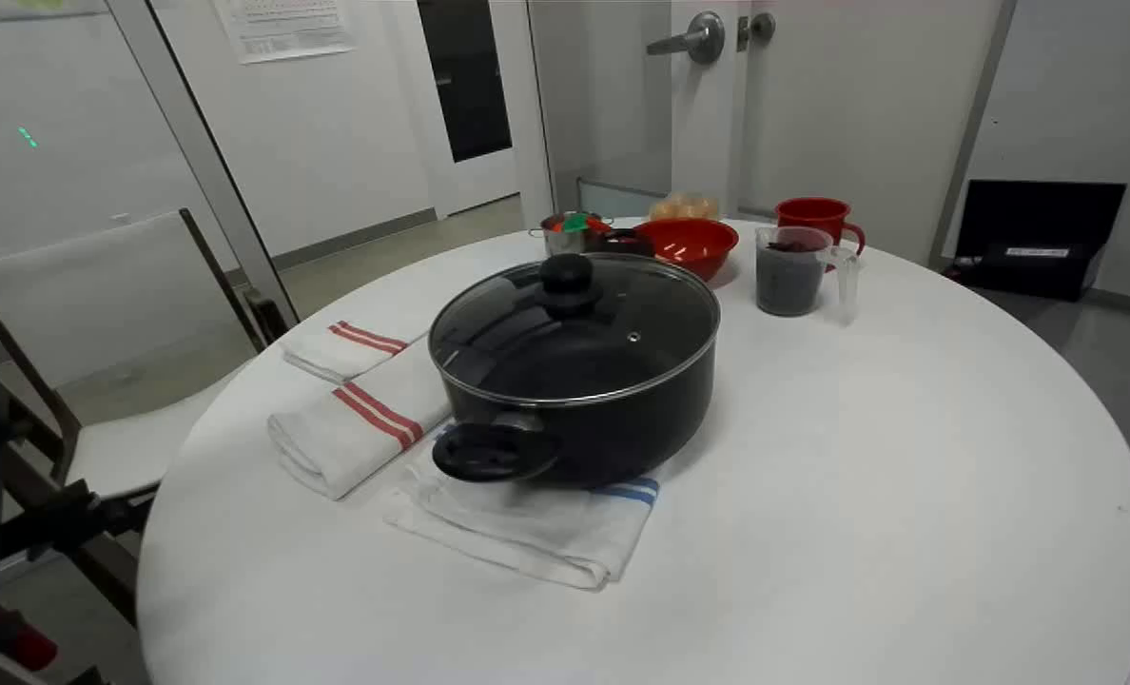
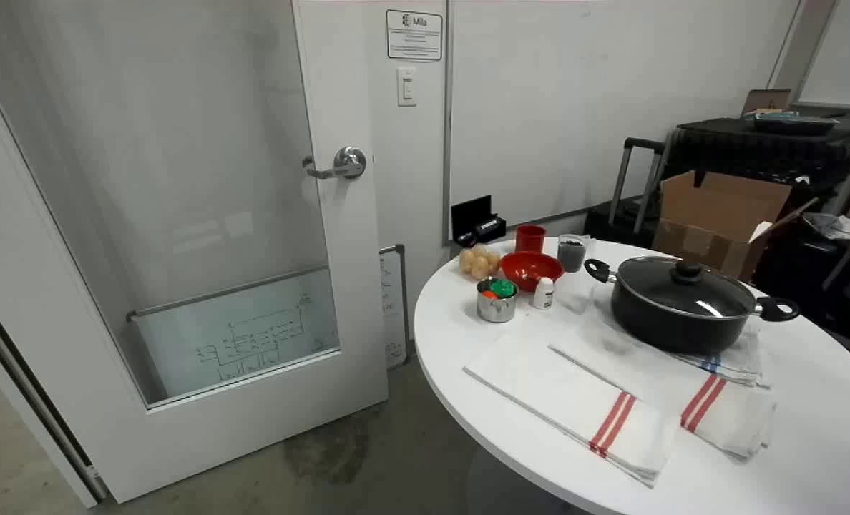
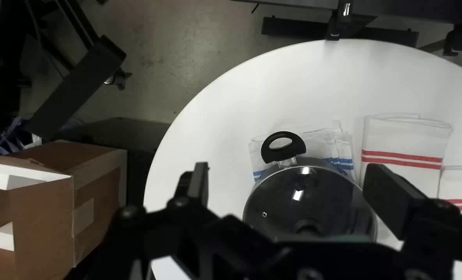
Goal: Remove the glass lid from the black pot.
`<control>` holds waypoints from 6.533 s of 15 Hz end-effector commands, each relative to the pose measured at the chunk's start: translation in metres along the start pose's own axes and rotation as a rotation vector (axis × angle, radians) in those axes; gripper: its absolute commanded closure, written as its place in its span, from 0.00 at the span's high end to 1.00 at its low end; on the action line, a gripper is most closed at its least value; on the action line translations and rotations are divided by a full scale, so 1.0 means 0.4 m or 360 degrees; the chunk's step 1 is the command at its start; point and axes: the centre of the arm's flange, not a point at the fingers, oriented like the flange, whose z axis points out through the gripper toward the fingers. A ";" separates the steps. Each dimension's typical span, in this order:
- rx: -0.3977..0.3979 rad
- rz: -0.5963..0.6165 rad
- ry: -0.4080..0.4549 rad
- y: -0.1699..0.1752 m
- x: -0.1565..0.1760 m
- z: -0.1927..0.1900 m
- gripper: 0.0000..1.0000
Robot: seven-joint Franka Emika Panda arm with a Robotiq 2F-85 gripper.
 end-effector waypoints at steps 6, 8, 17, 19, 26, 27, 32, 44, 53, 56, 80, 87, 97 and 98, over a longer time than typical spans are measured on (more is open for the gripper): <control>0.0000 0.0000 0.0000 0.000 0.000 0.000 1.00; 0.0014 -0.0035 0.0002 0.001 0.018 0.016 1.00; 0.0100 -0.0372 0.0153 0.012 0.199 0.150 1.00; 0.0160 -0.0449 0.0198 0.018 0.250 0.195 1.00; 0.0360 -0.0682 0.0250 0.019 0.445 0.352 1.00; 0.0384 -0.0708 0.0245 0.016 0.470 0.370 1.00; 0.0422 -0.0816 0.0221 -0.024 0.597 0.478 1.00; 0.0509 -0.0923 0.0123 -0.150 0.695 0.656 1.00; 0.0550 -0.0930 0.0075 -0.174 0.674 0.704 1.00; 0.0541 -0.0921 0.0073 -0.172 0.671 0.709 1.00; 0.0433 -0.0970 0.0118 -0.179 0.673 0.694 0.25; 0.0387 -0.0959 0.0137 -0.160 0.644 0.626 0.25; 0.0232 -0.1062 0.0281 -0.136 0.651 0.442 0.25; 0.0225 -0.1087 0.0292 -0.144 0.662 0.429 0.25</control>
